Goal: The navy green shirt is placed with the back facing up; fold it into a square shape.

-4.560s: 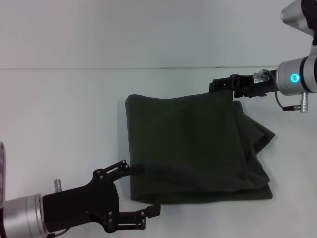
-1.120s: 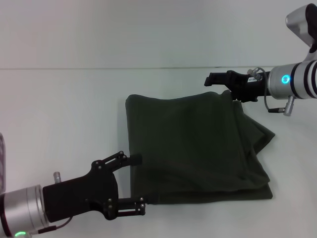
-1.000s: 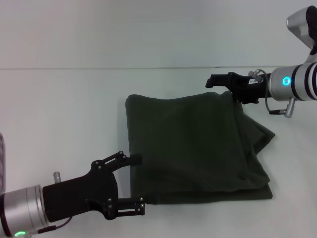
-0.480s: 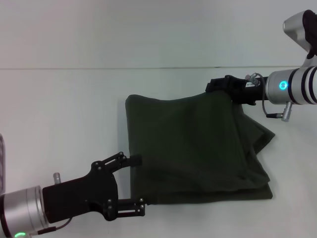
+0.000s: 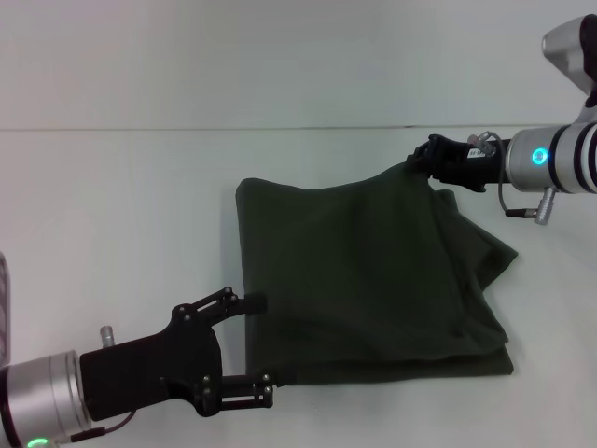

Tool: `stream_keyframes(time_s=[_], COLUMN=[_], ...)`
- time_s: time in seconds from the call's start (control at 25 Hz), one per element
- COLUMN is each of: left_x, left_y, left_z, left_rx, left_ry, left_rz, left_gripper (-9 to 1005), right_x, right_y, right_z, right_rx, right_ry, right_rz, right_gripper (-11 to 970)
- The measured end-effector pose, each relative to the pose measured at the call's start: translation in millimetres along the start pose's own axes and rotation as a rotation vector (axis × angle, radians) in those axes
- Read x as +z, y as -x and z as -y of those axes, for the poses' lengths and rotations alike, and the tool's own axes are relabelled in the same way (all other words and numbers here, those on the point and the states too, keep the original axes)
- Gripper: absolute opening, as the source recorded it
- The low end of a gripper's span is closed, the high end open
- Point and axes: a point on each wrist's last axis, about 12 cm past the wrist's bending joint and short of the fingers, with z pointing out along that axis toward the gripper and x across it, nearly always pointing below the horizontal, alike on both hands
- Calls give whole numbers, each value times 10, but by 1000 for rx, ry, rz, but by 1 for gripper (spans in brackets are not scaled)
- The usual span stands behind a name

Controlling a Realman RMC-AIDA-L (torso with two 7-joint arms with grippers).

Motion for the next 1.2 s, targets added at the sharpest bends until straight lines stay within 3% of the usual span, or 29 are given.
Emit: stream_keyframes(time_s=[0.04,0.24,1.2], left_x=[1,4,-5], left_y=[1,3,-1], left_z=[-1,-2,6], left_rx=[0,1,-14], left_ry=[0,-1,-1], left_rz=[0,0,3], left_gripper=[950,950,950], right_x=[-10,-58,-152], right_y=[8,31,99], right_z=[3,49,68], right_rx=[4,34,18], right_ry=[4,21,45], right_rz=[5,20,24], right_gripper=[241,40,27])
